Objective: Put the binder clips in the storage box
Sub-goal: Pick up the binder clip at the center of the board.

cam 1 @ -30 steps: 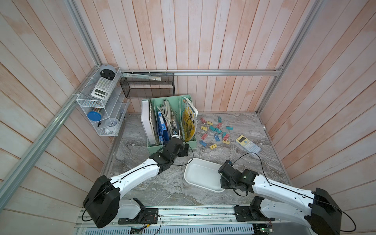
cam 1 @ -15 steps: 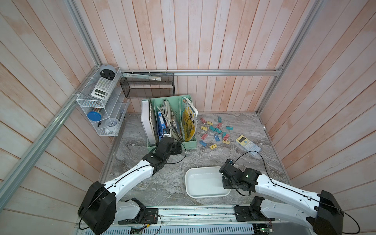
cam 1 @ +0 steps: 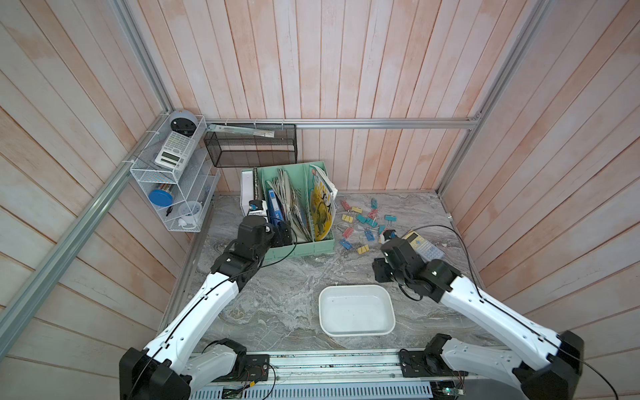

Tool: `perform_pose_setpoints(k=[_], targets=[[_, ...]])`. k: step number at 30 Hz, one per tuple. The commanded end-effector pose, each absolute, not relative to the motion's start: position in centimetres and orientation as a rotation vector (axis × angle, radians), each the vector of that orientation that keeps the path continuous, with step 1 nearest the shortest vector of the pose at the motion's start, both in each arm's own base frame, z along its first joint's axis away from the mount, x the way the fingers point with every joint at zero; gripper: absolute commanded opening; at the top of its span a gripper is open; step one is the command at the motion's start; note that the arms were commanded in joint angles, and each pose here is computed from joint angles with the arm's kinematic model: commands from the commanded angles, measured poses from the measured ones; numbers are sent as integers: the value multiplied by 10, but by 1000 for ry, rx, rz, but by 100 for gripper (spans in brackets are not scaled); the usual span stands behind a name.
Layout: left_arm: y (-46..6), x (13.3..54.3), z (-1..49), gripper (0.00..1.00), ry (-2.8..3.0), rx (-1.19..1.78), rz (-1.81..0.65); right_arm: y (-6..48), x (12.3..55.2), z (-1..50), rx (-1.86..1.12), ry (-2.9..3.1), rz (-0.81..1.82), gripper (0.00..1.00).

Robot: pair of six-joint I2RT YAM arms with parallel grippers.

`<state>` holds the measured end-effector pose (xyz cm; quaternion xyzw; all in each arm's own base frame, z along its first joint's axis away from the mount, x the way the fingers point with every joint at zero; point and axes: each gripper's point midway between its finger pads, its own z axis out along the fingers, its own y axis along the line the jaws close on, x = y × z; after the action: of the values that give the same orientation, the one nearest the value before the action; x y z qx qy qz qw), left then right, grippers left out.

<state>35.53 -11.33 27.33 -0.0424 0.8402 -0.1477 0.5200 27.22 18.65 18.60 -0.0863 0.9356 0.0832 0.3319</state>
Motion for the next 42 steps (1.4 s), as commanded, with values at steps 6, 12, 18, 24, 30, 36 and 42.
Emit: perform_pose_setpoints(k=[6, 12, 18, 24, 30, 36, 42], targets=[[-88, 337, 232, 100, 2036, -133, -231, 246, 367, 131, -697, 2444, 7, 50], [-92, 338, 189, 100, 1991, -105, -258, 268, 391, 98, -794, 2480, 9, 51], [-90, 337, 170, 100, 1967, -94, -247, 269, 415, 80, -798, 2456, -104, 52], [-87, 335, 163, 100, 1952, -115, -244, 264, 428, 63, -800, 2465, -167, 37], [-89, 336, 159, 100, 1957, -116, -257, 259, 422, 61, -754, 2501, -96, 9], [-93, 337, 156, 100, 1957, -118, -286, 241, 407, 90, -636, 2440, -53, 0], [-92, 337, 158, 100, 1945, -120, -292, 221, 356, 147, -400, 2416, 212, 0]])
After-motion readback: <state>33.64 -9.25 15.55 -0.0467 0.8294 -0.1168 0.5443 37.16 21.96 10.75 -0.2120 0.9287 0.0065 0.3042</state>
